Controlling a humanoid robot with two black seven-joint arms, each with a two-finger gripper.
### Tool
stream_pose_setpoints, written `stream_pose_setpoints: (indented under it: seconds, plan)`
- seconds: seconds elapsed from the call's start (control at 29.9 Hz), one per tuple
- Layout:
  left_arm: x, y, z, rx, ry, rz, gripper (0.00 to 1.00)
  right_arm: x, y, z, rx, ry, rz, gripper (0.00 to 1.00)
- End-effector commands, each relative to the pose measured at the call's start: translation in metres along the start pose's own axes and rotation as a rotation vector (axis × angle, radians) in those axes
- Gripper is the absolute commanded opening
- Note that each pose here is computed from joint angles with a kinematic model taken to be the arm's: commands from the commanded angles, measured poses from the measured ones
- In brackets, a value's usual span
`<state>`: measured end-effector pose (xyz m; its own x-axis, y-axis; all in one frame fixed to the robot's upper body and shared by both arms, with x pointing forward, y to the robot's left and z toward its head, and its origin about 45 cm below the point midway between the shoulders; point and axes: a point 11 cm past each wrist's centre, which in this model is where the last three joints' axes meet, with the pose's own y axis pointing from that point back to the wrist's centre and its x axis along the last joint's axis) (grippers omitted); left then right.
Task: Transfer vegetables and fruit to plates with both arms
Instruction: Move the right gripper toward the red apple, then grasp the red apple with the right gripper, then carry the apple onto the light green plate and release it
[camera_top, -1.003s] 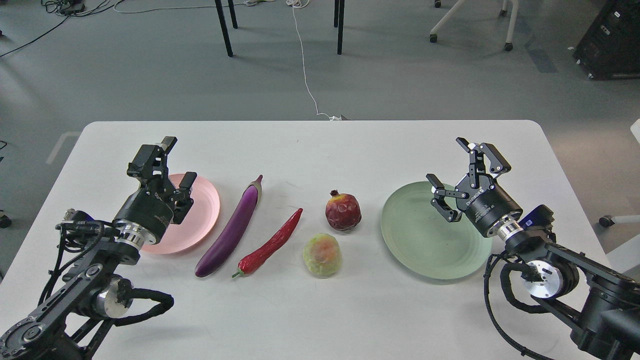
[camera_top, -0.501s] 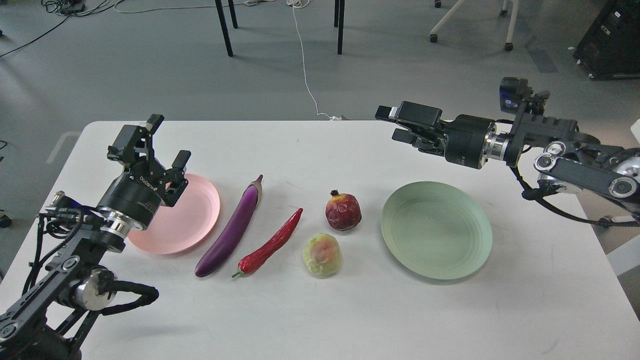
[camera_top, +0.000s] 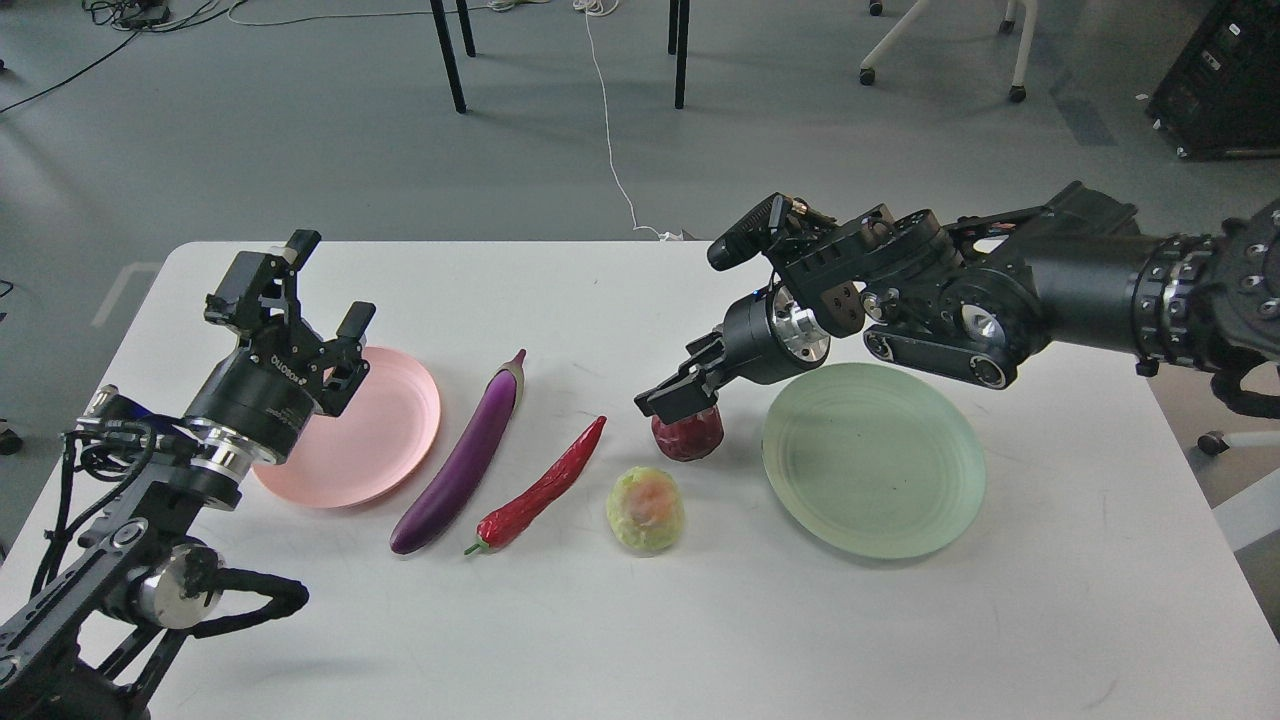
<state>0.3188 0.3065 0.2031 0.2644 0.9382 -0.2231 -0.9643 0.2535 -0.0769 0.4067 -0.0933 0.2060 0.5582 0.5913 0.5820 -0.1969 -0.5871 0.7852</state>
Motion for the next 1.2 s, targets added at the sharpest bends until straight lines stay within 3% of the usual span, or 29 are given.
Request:
stream_pose_setpoints:
  seconds: [0.0,0.6,0.67,0.84,1.0,1.17]
  plan:
    - [0.0,0.0,0.0,0.0,-0.001,0.0,0.98,-0.009,-0.019,-0.008,0.016,0.009,-0.024,0.98]
    - [0.002,0.0,0.002,-0.005,-0.001,0.003,0.98,-0.029,-0.023,0.015,-0.043,0.0,-0.023,0.95]
    - [0.002,0.0,0.003,-0.007,-0.002,0.005,0.98,-0.033,-0.025,0.014,-0.039,-0.006,-0.026,0.88]
    - [0.003,0.0,0.003,-0.008,-0.003,0.006,0.98,-0.039,-0.026,0.018,-0.05,0.005,-0.03,0.52]
    - [0.003,0.0,0.004,-0.007,-0.005,0.006,0.98,-0.027,-0.02,0.016,-0.052,0.028,-0.024,0.43]
    - [0.005,0.0,0.005,-0.008,-0.011,0.006,0.98,-0.006,0.018,0.029,-0.089,0.036,0.009,0.43]
